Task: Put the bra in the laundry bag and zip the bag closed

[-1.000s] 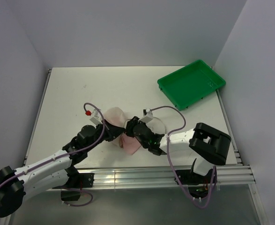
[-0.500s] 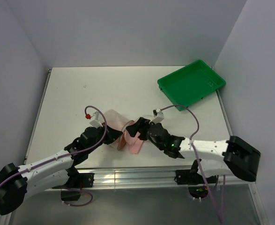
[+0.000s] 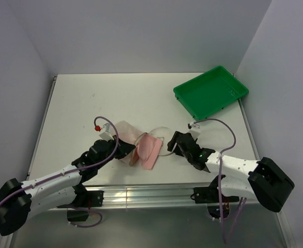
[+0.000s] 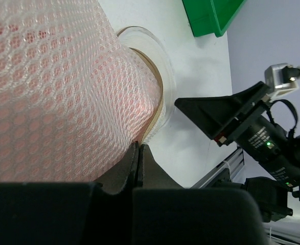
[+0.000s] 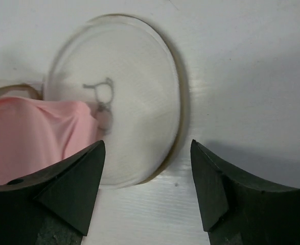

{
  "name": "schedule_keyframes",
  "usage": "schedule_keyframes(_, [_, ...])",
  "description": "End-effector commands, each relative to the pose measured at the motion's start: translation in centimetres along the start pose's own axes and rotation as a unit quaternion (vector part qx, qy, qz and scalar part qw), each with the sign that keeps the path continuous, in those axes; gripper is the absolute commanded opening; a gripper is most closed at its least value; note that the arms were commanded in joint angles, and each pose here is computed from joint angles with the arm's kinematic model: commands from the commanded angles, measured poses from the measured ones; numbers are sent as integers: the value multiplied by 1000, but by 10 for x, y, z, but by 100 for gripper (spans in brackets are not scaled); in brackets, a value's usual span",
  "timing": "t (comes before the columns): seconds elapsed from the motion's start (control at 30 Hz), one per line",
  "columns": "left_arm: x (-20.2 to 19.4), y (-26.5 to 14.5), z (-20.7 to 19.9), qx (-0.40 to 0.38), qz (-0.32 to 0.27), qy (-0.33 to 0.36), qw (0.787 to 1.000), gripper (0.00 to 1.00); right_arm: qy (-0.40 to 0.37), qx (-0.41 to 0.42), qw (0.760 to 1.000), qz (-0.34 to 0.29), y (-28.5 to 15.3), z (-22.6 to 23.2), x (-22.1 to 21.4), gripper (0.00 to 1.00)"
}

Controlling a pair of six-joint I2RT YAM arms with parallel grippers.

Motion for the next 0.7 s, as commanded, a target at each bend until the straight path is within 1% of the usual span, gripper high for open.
schedule_keyframes(0.0, [4, 2, -14, -30, -7, 8, 999, 0, -10, -16, 1000, 12, 9, -6, -4, 76])
schedule_keyframes(0.1, [4, 1, -16, -33, -7, 9, 999, 0, -6, -24, 999, 23, 20, -5, -7, 73])
schedule_keyframes(0.2, [6, 0, -18, -36, -9, 10, 999, 0, -7, -28, 999, 30, 29, -1, -8, 59])
schedule_keyframes(0.27, [6, -1, -18, -38, -10, 10, 999, 0, -10, -37, 999, 34, 35, -1, -11, 44])
schedule_keyframes(0.3, [6, -2, -18, -38, -9, 10, 999, 0, -9, -37, 999, 35, 36, -1, -11, 34])
schedule_keyframes(0.33, [6, -2, -19, -39, -10, 10, 999, 0, -7, -36, 999, 31, 38, 0, -10, 16])
schedule_keyframes(0.4, [8, -3, -21, -42, -14, 11, 999, 0, -1, -34, 999, 17, 36, 1, -6, 1])
schedule_keyframes(0.43, [8, -3, -21, -40, -15, 13, 999, 0, 4, -22, 1000, -12, 29, 4, 6, 0])
schedule_keyframes(0.5, [11, -4, -27, -47, -21, 13, 999, 0, 4, -9, 999, -40, 17, 6, 17, 0])
schedule_keyframes(0.53, [12, -3, -28, -46, -24, 15, 999, 0, -2, 5, 998, -65, 0, 11, 33, 0])
schedule_keyframes(0.6, [15, -2, -35, -50, -30, 17, 998, 0, -16, 24, 996, -83, -22, 17, 49, 0])
schedule_keyframes(0.63, [17, -2, -39, -53, -31, 19, 998, 0, -38, 30, 995, -82, -42, 14, 55, 0])
schedule_keyframes(0.67, [19, 0, -45, -58, -34, 20, 998, 0, -43, 55, 993, -98, -60, 26, 73, 0])
Point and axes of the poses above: each gripper's point midway between its finger pads, its own y axis out along the fingers, its own z axis along the line the jaws close on, x = y × z, the point moved 9 cm from there along -y, back along the fingers, and after that the axes turned 10 degrees about -y, right-handed, at the moved point
